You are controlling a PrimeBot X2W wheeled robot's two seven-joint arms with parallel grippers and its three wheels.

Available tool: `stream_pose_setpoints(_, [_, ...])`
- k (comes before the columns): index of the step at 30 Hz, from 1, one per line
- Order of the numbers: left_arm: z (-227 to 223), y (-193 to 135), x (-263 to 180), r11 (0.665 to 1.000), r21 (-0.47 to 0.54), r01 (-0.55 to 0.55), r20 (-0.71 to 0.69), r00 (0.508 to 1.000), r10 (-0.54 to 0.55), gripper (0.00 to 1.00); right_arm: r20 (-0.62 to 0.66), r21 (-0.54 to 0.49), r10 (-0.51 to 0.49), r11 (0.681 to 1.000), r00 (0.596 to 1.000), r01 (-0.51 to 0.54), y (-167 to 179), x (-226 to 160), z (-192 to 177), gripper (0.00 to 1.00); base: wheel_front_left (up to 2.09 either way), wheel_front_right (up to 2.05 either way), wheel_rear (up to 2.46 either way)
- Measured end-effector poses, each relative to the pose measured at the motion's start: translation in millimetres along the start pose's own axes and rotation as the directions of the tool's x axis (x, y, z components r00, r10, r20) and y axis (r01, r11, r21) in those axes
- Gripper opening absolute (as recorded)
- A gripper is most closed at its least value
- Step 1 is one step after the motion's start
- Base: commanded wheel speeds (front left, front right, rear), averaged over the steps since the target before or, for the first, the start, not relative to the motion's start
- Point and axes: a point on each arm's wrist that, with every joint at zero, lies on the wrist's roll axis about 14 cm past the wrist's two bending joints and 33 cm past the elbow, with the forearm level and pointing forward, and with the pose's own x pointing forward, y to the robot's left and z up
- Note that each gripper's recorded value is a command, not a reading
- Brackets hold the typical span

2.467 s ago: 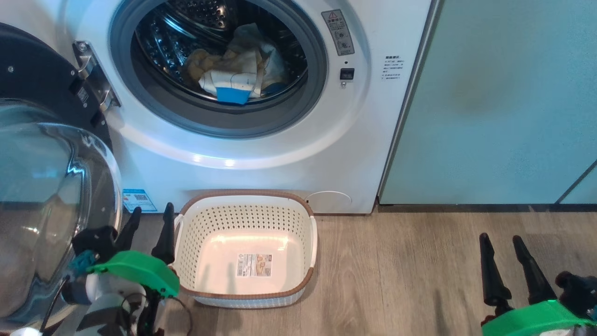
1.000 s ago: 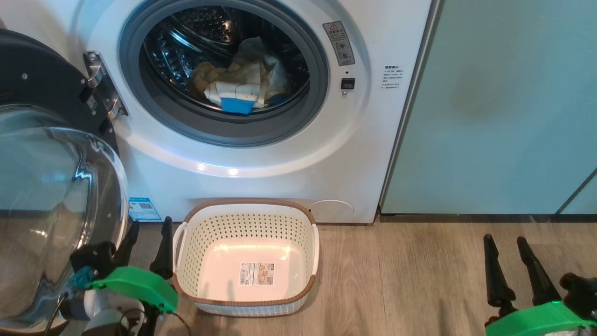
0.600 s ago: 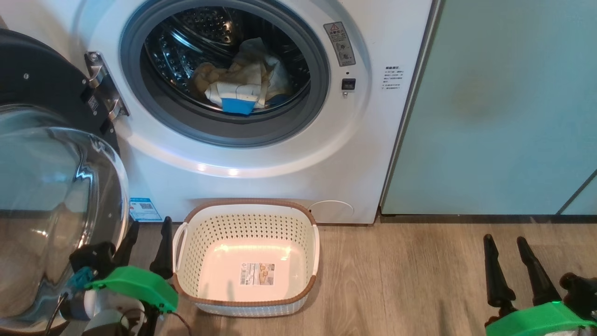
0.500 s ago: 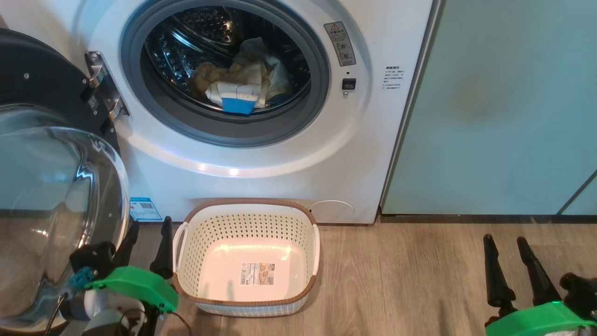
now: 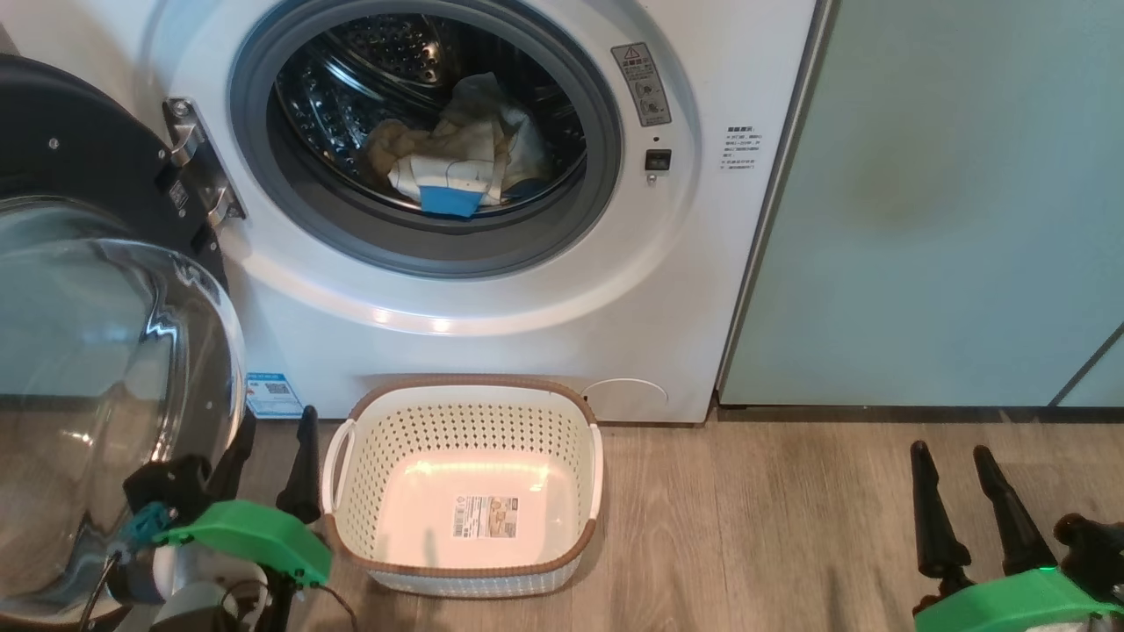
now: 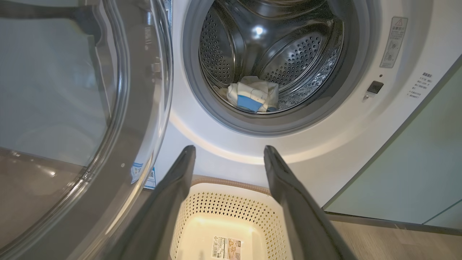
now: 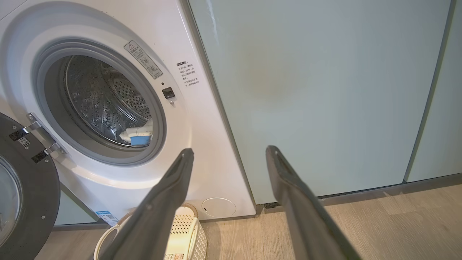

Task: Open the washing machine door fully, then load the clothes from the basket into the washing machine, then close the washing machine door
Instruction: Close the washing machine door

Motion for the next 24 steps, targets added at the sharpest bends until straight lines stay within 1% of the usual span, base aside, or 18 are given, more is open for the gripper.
stream_pose_setpoints(7, [0.0,1.4,0.8,1.0,-0.006,-0.008,0.002,1.0,0.008,1.0,-0.003,-0.001,0.001,1.0,1.0,-0.001,-0.1,0.2,-0.8,1.0,-1.38,1.22,0.16])
stream_pose_setpoints(17, [-1.2,1.7,0.7,1.0,-0.008,-0.009,-0.001,1.0,0.009,1.0,-0.008,-0.002,0.0,1.0,1.0,0.0,-0.5,0.3,-2.0,1.0,-2.11,1.8,0.31])
stream_pose_setpoints(24, [-1.4,0.7,0.6,1.0,-0.008,-0.007,-0.002,1.0,0.007,1.0,-0.009,-0.003,-0.003,1.0,1.0,0.003,-1.4,-1.1,-2.5,1.0,-1.07,1.06,0.01])
